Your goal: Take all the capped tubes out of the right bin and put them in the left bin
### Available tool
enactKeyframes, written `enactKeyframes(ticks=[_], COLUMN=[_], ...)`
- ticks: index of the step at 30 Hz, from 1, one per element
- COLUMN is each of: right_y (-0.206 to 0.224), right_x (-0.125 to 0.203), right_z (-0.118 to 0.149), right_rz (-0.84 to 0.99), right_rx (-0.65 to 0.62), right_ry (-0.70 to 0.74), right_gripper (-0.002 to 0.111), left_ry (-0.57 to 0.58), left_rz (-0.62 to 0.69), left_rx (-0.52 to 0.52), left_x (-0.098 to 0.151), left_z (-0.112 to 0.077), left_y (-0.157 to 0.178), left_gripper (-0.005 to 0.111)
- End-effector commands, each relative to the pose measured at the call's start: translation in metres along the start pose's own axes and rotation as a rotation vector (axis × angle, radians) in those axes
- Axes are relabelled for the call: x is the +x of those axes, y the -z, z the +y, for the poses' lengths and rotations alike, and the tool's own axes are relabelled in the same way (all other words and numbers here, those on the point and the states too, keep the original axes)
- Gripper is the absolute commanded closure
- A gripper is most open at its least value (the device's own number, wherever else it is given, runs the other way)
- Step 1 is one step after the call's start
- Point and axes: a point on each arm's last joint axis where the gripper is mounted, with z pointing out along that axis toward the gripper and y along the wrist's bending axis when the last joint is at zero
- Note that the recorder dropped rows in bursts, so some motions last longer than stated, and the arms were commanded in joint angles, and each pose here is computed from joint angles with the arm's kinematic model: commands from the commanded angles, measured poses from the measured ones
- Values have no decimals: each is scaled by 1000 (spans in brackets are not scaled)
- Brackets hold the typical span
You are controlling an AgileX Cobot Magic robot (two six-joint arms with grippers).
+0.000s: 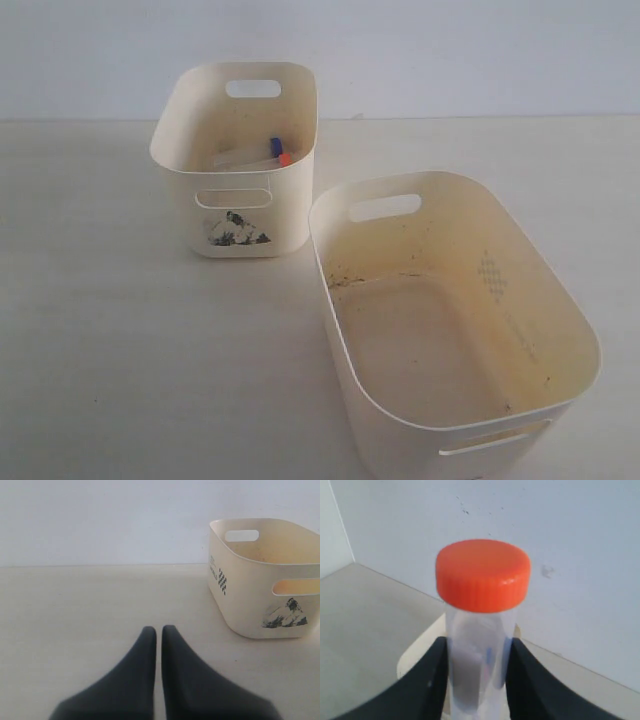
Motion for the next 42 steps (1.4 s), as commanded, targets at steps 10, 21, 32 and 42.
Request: enactKeyframes(ticks=[10,21,32,42], right_y=[-168,-198,-94,-43], right_x=[72,88,34,4], right_z=[46,43,11,2], right_rz=[-126,104,292,188], right_rx=[-237,-136,41,47], right_ry=[12,-48,60,34], right_gripper=[94,107,106,106], left_ry=[7,7,7,7], left_rz=[-7,-7,-7,-7], left_rx=[-2,-2,-2,-2], left_x=[-1,-1,-1,-1], left_z=[0,0,0,0], left_y=[0,0,0,0], left_gripper=[102,102,102,102])
